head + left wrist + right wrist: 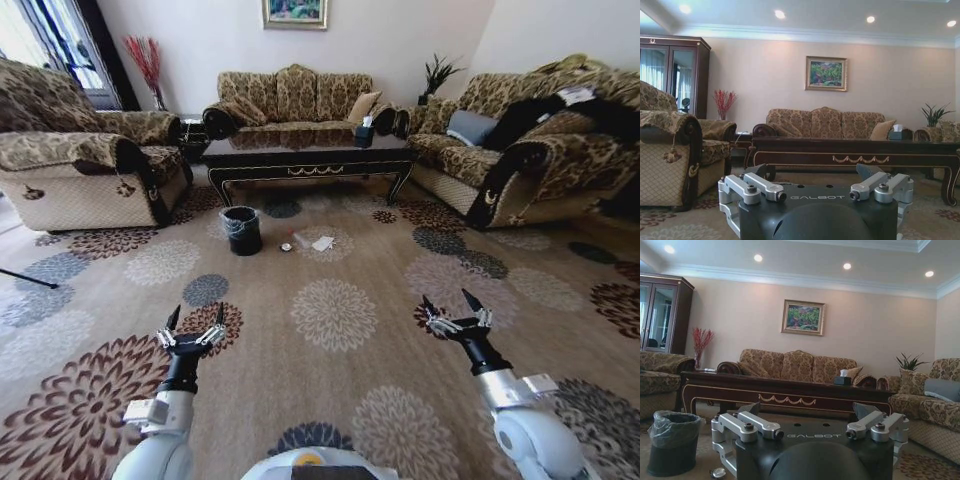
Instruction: Move to the front of the table and pick up the trash from the floor, then place it into the trash bin.
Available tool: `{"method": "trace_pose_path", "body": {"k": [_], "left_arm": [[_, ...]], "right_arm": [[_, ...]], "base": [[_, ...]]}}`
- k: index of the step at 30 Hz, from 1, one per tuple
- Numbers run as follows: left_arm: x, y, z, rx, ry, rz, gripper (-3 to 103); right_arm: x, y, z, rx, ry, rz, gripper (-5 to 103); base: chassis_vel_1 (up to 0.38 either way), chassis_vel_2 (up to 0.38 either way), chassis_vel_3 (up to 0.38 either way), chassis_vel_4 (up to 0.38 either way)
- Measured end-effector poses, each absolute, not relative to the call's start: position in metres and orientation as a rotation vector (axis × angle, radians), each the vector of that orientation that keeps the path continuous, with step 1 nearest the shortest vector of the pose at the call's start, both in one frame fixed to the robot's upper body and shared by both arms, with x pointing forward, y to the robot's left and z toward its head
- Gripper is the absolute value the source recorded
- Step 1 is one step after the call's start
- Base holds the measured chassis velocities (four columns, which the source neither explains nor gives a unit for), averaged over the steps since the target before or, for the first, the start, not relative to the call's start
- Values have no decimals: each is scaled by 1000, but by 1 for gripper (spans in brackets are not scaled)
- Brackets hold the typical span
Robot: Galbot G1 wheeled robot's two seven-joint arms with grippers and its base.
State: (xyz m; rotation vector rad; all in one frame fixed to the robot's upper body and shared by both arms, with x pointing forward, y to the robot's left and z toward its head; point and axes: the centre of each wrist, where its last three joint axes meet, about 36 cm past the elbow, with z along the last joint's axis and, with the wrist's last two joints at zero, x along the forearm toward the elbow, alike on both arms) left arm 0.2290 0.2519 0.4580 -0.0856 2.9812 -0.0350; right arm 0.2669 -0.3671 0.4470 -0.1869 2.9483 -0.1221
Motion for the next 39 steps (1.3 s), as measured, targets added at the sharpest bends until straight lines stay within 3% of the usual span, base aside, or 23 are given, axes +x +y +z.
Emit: {"method": "trace_pose_path", "body": {"k": [39], "left_arm": [[226, 252, 455, -89, 2974, -31, 100]], "right_arm": [[263, -365, 449, -181, 2947, -129, 100]], "base": [[-349, 352, 357, -355]]}}
